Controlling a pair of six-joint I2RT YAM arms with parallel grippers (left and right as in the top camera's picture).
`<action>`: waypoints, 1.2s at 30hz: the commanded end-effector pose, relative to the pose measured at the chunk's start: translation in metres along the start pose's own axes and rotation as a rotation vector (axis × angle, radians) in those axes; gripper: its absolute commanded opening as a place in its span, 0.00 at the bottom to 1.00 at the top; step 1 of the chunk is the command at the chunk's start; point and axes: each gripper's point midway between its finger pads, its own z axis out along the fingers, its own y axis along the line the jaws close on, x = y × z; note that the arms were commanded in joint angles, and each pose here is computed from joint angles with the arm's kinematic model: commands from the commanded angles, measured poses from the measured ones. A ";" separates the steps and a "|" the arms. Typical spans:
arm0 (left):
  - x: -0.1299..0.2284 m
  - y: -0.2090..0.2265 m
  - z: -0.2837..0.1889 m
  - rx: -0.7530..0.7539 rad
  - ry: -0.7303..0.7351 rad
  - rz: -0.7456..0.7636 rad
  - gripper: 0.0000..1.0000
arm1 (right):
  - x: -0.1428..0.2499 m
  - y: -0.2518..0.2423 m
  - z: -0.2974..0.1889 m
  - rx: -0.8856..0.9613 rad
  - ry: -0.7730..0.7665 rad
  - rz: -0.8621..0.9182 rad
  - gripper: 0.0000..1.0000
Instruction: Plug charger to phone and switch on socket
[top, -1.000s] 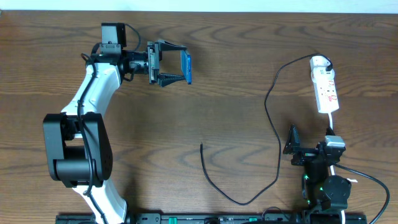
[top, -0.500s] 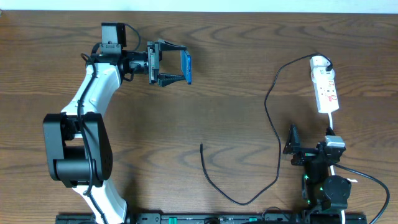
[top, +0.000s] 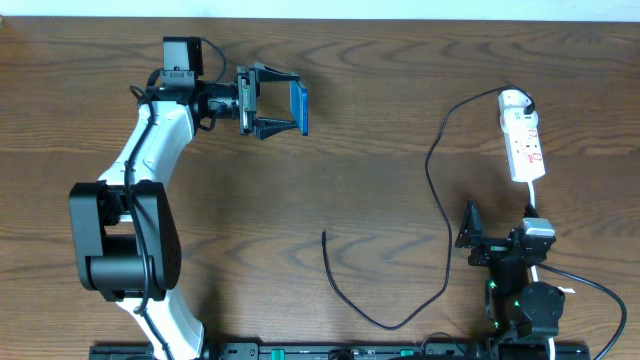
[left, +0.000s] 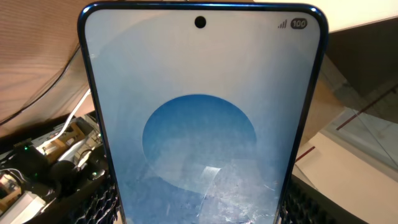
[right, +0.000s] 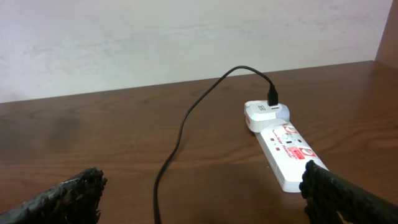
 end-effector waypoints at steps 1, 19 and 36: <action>0.016 -0.014 -0.004 0.015 0.023 0.095 0.08 | 0.001 0.000 0.000 0.001 0.002 0.014 0.99; -0.013 -0.011 -0.006 -0.025 -0.143 0.362 0.07 | 0.001 0.001 0.000 0.001 0.002 0.014 0.99; -0.049 0.003 -0.001 -0.144 -0.334 0.522 0.07 | 0.001 0.001 0.000 0.001 0.002 0.014 0.99</action>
